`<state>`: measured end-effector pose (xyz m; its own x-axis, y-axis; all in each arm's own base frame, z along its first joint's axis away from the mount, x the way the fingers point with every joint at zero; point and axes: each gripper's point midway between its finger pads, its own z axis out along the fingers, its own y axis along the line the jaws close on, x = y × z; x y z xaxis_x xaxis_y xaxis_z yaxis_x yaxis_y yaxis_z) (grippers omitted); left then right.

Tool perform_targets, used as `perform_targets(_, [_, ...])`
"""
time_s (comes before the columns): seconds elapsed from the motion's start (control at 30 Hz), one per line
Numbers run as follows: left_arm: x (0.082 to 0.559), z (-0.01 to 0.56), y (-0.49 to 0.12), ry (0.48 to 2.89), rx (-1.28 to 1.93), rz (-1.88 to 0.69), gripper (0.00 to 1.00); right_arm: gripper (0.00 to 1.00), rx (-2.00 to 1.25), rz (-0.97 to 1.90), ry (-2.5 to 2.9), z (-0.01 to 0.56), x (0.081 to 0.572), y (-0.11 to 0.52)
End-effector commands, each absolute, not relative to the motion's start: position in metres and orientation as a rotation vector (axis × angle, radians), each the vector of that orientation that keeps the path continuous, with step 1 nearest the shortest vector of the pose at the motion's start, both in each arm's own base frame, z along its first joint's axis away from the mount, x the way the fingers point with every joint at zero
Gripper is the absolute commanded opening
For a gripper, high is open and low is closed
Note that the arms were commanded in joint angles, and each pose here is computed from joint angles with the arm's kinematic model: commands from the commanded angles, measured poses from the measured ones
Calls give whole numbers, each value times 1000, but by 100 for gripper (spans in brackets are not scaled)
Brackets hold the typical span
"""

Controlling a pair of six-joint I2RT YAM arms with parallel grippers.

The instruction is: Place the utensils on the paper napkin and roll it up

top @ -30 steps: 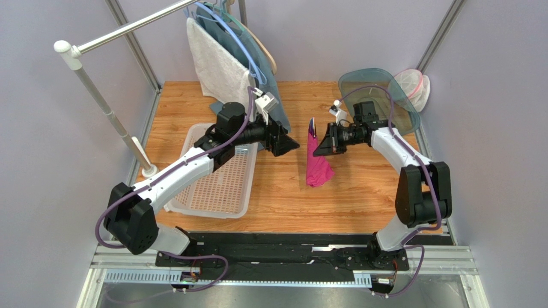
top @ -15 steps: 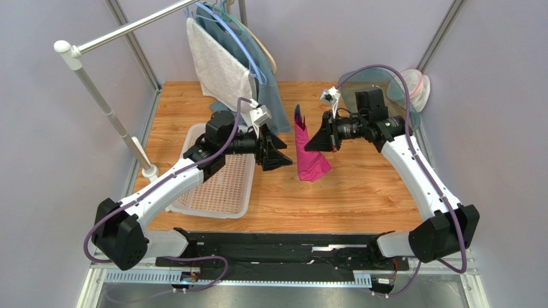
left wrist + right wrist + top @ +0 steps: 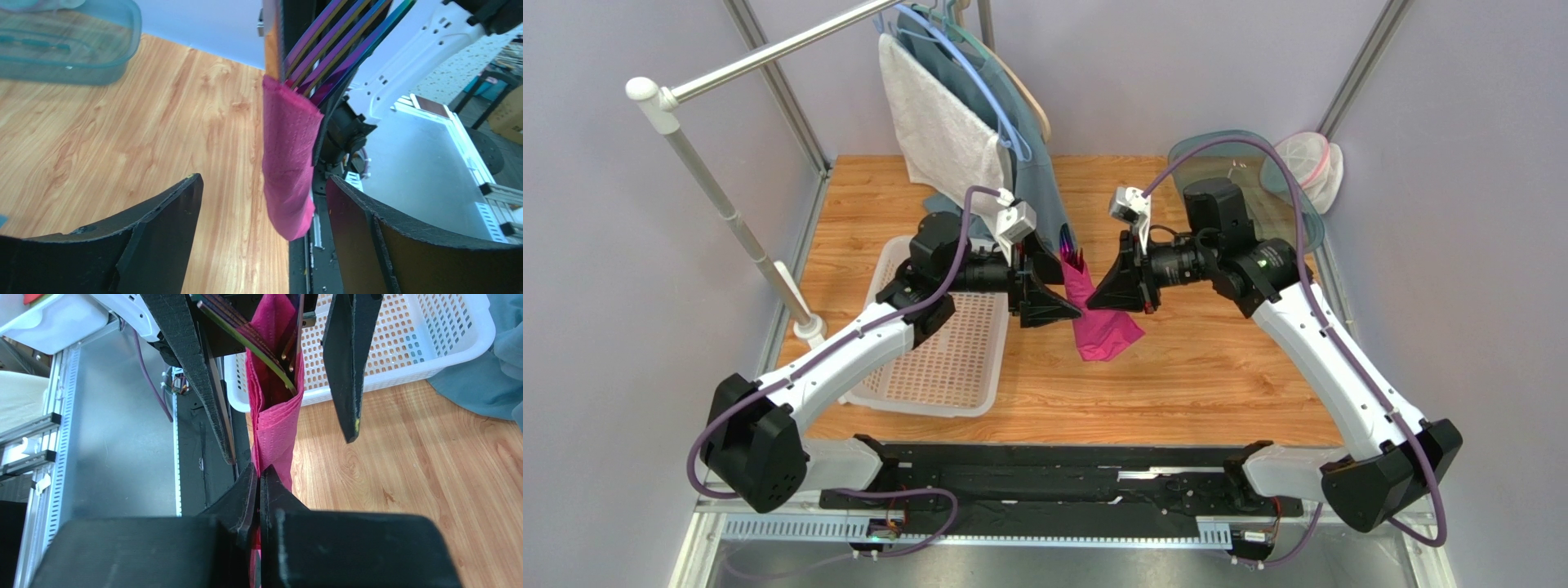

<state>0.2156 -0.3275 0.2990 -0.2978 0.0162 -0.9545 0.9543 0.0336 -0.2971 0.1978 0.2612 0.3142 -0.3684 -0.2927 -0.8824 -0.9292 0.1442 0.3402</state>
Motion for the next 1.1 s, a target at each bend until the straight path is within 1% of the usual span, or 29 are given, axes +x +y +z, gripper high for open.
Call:
perform_targets(0.0, [202,321,-328,1297,1119,-1450,79,0,-1257,1158,1623,337,190,265])
perform_targets(0.03, [201,321,-328,1293,1124,-1454,76,0,-1257,1152,1625,337,191,265])
perform_targets(0.13, [199,323,-328,1274,1137,-1465,73,0,-1272,1137,1617,337,189,266])
perform_targets(0.3, [198,330,-328,1264,1125,-1476,69,0,-1276,1101,1617,334,191,268])
perform_targets(0.4, [202,330,-329,1288,1088,-1486,64,0,-1268,1084,1610,336,193,270])
perform_targets(0.43, [203,330,-330,1300,1075,-1492,60,0,-1266,1079,1608,336,194,270])
perform_targets(0.5, [206,328,-331,1315,1053,-1492,59,0,-1265,1076,1604,337,194,271])
perform_targets(0.6, [209,327,-333,1345,1024,-1515,50,0,-1263,1072,1598,338,195,272])
perform_targets(0.63, [210,328,-333,1341,1017,-1516,44,0,-1262,1072,1599,338,195,273])
perform_targets(0.7, [212,328,-335,1357,994,-1530,40,0,-1257,1071,1593,340,196,273])
perform_targets(0.73, [213,330,-335,1348,991,-1532,33,0,-1260,1075,1591,340,195,274])
perform_targets(0.8, [212,329,-336,1355,985,-1551,29,0,-1258,1073,1589,341,196,274])
perform_targets(0.83, [213,331,-336,1347,980,-1553,22,0,-1261,1074,1590,340,195,274])
perform_targets(0.9, [213,333,-336,1347,973,-1563,12,0,-1263,1071,1592,338,195,273])
perform_targets(0.93, [213,334,-336,1342,971,-1565,5,0,-1261,1066,1591,338,195,272])
perform_targets(0.97, [213,335,-335,1341,968,-1566,1,0,-1261,1065,1594,337,195,272])
perform_targets(1.07, [212,340,-333,1335,971,-1578,0,0,-1260,1055,1596,335,195,271])
